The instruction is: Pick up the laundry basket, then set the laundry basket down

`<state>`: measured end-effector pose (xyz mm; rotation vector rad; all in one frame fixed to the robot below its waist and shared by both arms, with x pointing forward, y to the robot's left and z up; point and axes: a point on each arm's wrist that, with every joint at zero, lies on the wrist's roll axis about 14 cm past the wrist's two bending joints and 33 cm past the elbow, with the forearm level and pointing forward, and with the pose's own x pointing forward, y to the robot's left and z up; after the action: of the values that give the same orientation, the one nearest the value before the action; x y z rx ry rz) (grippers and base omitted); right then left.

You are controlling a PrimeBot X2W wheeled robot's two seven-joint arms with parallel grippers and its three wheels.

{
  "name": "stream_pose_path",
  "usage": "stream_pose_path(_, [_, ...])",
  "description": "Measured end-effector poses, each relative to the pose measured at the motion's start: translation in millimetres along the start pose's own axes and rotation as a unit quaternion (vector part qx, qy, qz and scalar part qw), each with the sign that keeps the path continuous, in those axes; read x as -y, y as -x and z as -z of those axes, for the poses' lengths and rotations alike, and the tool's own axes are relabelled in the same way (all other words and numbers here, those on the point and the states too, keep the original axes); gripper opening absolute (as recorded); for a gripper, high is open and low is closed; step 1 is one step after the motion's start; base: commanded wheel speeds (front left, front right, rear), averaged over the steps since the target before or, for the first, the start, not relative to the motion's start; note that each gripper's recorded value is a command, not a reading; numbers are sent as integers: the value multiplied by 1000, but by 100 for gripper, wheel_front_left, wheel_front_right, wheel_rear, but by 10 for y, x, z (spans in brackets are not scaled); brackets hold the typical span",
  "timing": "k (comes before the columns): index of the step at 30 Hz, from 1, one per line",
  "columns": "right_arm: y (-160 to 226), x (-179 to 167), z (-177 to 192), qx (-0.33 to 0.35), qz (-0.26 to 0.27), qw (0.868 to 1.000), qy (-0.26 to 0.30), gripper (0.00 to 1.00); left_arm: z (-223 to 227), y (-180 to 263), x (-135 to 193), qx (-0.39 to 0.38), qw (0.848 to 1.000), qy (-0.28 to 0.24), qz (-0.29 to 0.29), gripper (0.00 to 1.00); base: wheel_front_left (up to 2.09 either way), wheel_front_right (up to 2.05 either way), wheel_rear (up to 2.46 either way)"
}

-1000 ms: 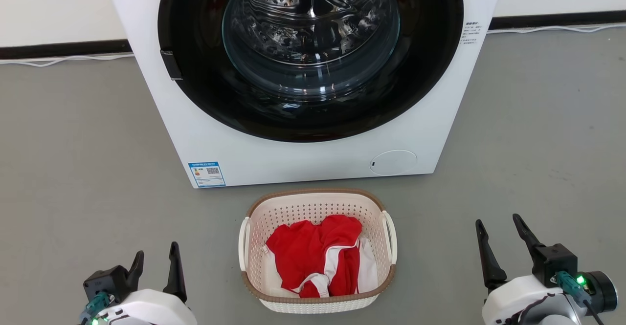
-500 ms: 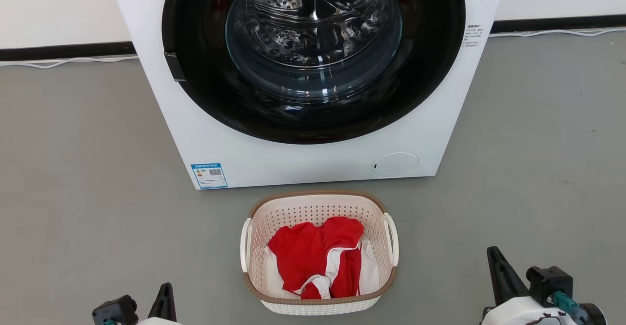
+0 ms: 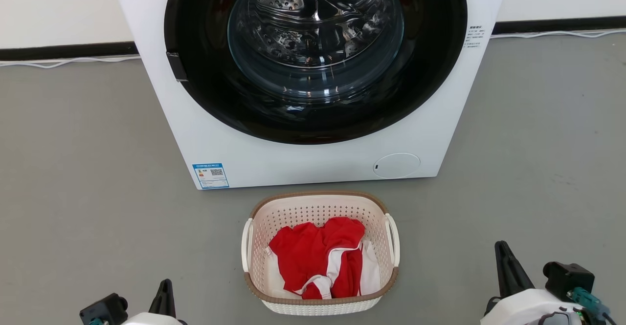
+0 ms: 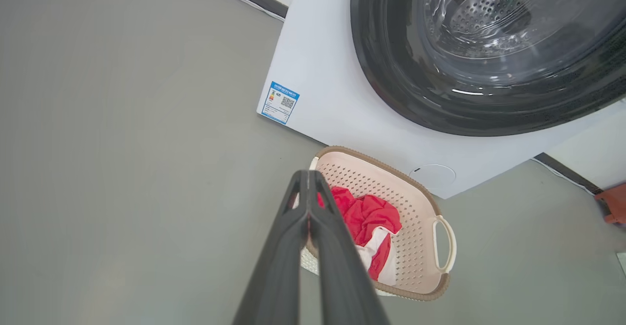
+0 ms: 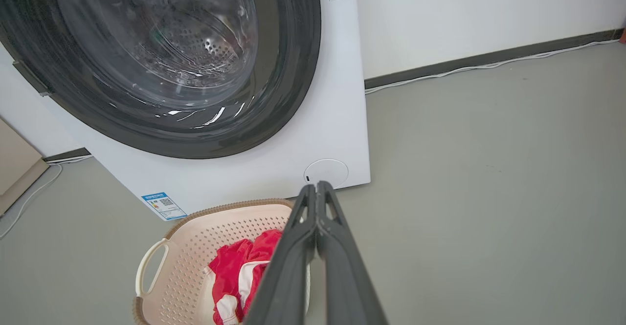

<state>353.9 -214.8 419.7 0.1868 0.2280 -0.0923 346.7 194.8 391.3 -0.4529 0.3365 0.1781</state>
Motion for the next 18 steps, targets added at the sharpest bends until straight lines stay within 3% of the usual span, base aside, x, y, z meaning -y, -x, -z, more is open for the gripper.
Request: stream_pose_path(18, [-27,10,-92,7,11,992,-124,0,-75,-7,35,-3,995,101,4,0,0,0,0])
